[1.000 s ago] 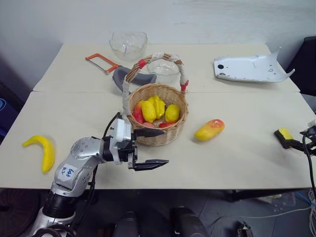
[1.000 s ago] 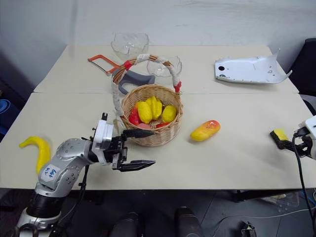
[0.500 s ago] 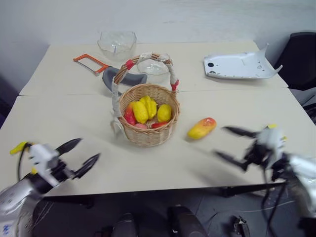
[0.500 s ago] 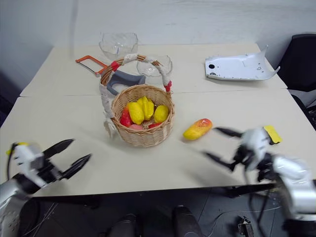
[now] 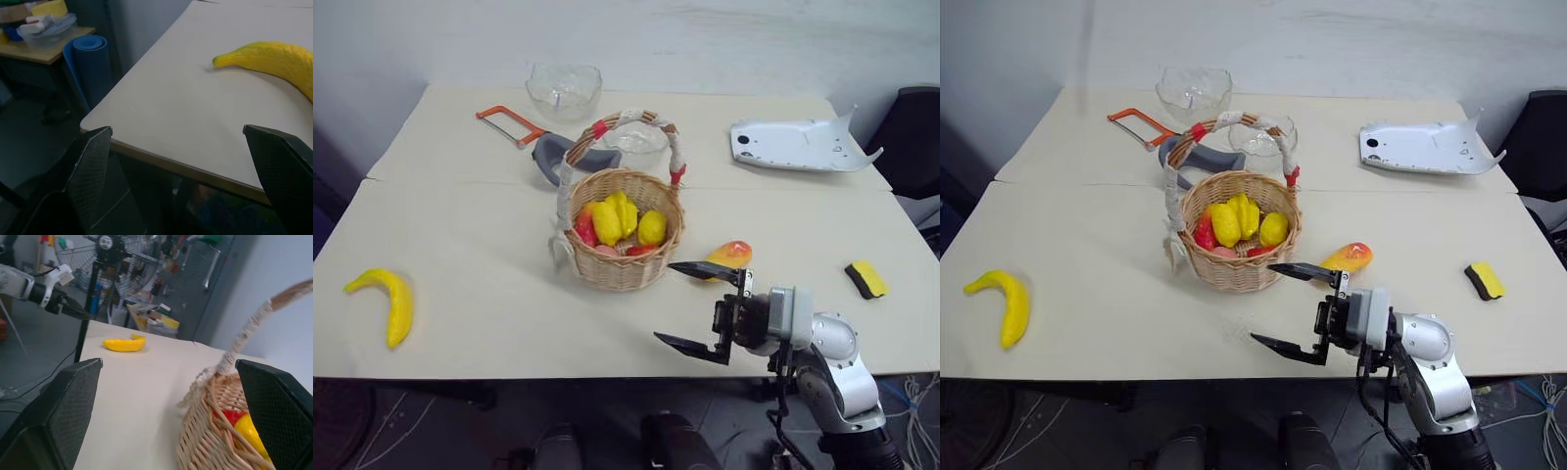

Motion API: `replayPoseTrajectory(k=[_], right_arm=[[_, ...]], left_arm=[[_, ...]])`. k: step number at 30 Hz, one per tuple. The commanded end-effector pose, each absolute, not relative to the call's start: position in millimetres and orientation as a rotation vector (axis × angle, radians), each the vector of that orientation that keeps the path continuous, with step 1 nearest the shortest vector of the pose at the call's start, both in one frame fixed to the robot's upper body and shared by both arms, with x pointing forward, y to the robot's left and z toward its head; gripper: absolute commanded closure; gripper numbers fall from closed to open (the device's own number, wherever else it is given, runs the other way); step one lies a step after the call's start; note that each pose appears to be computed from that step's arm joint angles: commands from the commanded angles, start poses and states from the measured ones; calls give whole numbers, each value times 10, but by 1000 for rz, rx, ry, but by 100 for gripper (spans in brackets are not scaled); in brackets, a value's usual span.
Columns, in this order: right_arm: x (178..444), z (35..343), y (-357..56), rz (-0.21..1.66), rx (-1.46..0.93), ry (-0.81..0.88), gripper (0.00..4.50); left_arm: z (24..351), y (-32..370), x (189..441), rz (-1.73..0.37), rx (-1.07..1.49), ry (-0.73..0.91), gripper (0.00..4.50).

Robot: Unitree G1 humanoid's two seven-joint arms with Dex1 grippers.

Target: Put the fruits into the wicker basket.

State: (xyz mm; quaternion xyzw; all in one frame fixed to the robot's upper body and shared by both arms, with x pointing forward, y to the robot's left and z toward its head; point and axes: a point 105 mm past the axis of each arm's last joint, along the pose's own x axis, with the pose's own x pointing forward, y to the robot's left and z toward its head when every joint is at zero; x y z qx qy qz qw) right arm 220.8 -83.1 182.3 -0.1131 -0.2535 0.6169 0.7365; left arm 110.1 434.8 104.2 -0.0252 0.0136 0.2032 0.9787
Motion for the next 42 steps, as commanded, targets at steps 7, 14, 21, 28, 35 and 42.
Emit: replayPoseTrajectory(k=[7,14,21,28,35,42], right_arm=[[2295,1791,-805,1357,-270,-571,4],[2350,1800,-785,1307,-275,-571,4],[2387,1824,-832,1240,-264,-567,0],[2332,1854,-800,1260,-304,-584,0],[2335,1952,-1121,1173,-413,-580,0],[2363,1792,-1683,979,-496,-426,0]], left_arm=[[1377,3684,1923,66,-76,142,0],[1111,3776,2130,187,-96,327,0],[1014,3699,2267,158,-129,390,117],[1039,3729,2323,112,-109,386,342],[1643,3569,2151,-338,136,200,402],[1687,2343,1557,-1217,129,487,402]])
